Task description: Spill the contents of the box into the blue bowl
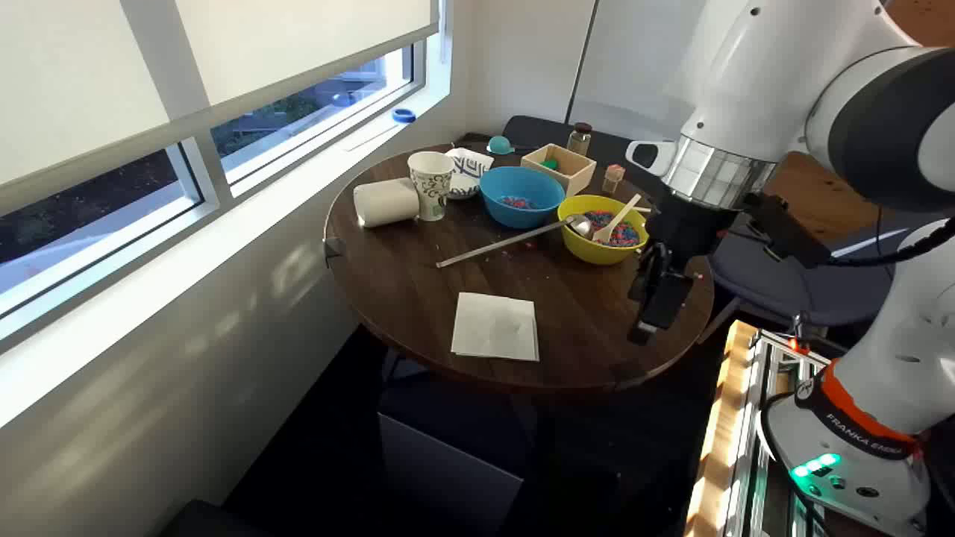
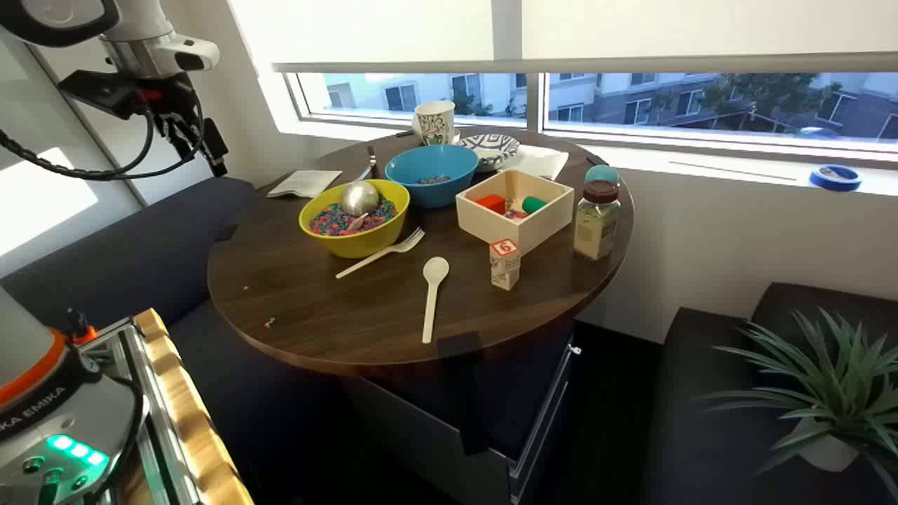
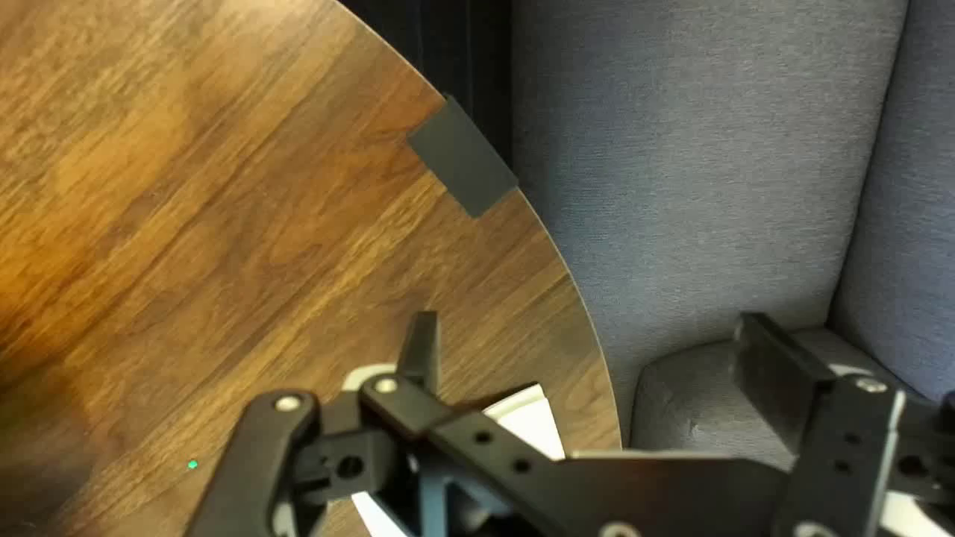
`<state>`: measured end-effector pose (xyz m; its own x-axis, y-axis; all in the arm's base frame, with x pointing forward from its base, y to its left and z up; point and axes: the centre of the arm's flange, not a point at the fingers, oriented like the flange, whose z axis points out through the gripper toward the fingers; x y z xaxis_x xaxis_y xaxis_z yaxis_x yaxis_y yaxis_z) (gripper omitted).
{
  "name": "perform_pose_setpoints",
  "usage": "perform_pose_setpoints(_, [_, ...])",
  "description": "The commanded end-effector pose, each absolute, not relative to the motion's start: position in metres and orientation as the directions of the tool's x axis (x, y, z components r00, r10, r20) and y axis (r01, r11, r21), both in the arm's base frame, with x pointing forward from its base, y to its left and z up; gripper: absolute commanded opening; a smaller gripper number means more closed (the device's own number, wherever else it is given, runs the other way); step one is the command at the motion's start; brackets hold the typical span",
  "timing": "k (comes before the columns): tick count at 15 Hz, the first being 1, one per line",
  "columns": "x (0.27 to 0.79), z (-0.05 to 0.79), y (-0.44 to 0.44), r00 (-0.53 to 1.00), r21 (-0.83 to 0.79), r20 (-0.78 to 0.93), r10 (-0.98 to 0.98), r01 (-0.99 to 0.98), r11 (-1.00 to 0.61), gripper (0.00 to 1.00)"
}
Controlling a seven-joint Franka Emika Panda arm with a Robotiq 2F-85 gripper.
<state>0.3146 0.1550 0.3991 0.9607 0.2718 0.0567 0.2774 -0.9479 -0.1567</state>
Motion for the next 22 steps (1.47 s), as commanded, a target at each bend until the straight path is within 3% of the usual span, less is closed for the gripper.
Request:
perform_pose_setpoints(1, [0.314,0.398,0.155,0.961,-0.156,0.054,0.272,0.277,-0.948,1.00])
perform_pose_setpoints(8, [0.328,0.413,0.137,0.968,-0.125,0.092,0.235,0.245,-0.961,1.00])
perform_pose_setpoints(16, [0.403,0.488,0.019,0.960,-0.037,0.243,0.140,0.153,-0.987,1.00])
perform_pose_setpoints(22, [0.436,0.504,-0.082,0.958,-0.111,0.276,0.078,0.113,-0.987,1.00])
